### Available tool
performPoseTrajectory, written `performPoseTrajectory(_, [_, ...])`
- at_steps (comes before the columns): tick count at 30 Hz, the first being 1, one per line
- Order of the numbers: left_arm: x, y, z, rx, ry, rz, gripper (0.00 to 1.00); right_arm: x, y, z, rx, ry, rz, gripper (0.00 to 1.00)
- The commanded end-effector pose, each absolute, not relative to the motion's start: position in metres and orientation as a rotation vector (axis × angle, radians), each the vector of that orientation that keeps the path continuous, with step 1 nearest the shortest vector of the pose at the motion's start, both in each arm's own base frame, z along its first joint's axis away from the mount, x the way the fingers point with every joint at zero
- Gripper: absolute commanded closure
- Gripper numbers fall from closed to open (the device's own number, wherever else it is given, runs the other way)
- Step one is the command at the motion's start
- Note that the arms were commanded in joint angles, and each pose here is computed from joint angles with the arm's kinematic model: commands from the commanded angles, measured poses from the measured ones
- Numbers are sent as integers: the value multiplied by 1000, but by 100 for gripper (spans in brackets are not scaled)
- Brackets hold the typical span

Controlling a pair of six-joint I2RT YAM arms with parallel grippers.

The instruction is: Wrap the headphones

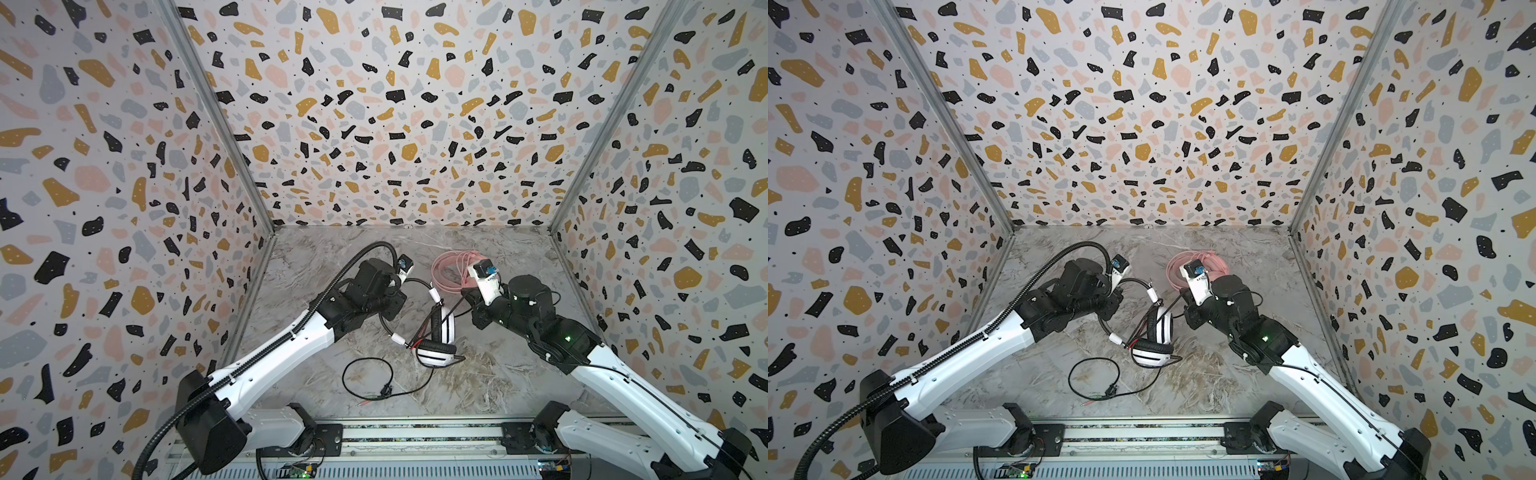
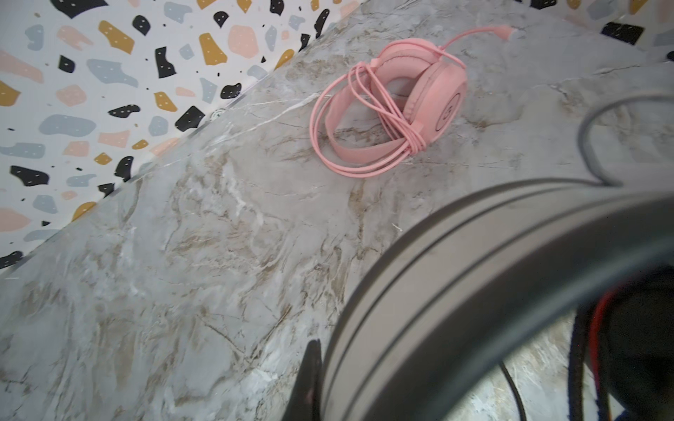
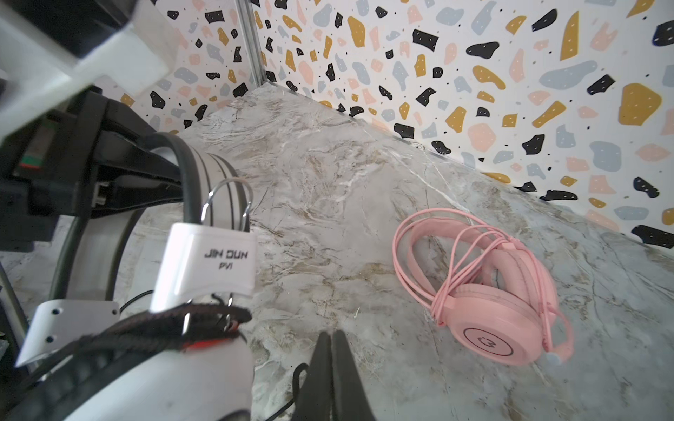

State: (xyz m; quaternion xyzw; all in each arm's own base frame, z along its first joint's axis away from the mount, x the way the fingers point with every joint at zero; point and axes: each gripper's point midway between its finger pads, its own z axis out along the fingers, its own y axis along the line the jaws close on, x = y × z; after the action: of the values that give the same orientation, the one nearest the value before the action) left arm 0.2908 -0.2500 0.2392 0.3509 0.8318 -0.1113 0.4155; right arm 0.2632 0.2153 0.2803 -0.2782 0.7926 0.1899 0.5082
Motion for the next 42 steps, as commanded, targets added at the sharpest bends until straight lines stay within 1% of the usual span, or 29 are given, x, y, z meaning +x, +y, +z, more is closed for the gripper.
performPoseTrajectory(1, [263, -265, 261, 997, 1995, -448, 100, 288, 204, 308, -557, 1839, 436, 98])
performPoseTrajectory(7, [231, -288, 298, 1043, 1856, -734, 100, 289, 219, 281, -583, 1868, 593, 97])
performPoseTrajectory(10, [222, -292, 314, 1050, 1799, -807, 100, 285, 228, 272, -598, 1869, 660, 96])
performPoseTrajectory(16, [211, -303, 328, 1059, 1754, -936, 100, 278, 240, 263, -619, 1862, 767, 95])
performPoseTrajectory(21, [216, -303, 358, 949, 1675, -976, 100, 264, 251, 255, -642, 1818, 904, 85])
performPoseTrajectory(28, [212, -303, 397, 874, 1610, -1058, 100, 253, 265, 247, -638, 1758, 1080, 64])
performPoseTrajectory(29, [213, -301, 402, 865, 1607, -1054, 100, 252, 267, 245, -636, 1755, 1101, 62])
performPoseTrajectory(36, [215, -288, 442, 761, 1535, -1040, 100, 248, 274, 230, -584, 1731, 1209, 59])
performPoseTrajectory(42, [233, -266, 465, 599, 1517, -919, 100, 245, 275, 211, -545, 1740, 1245, 61])
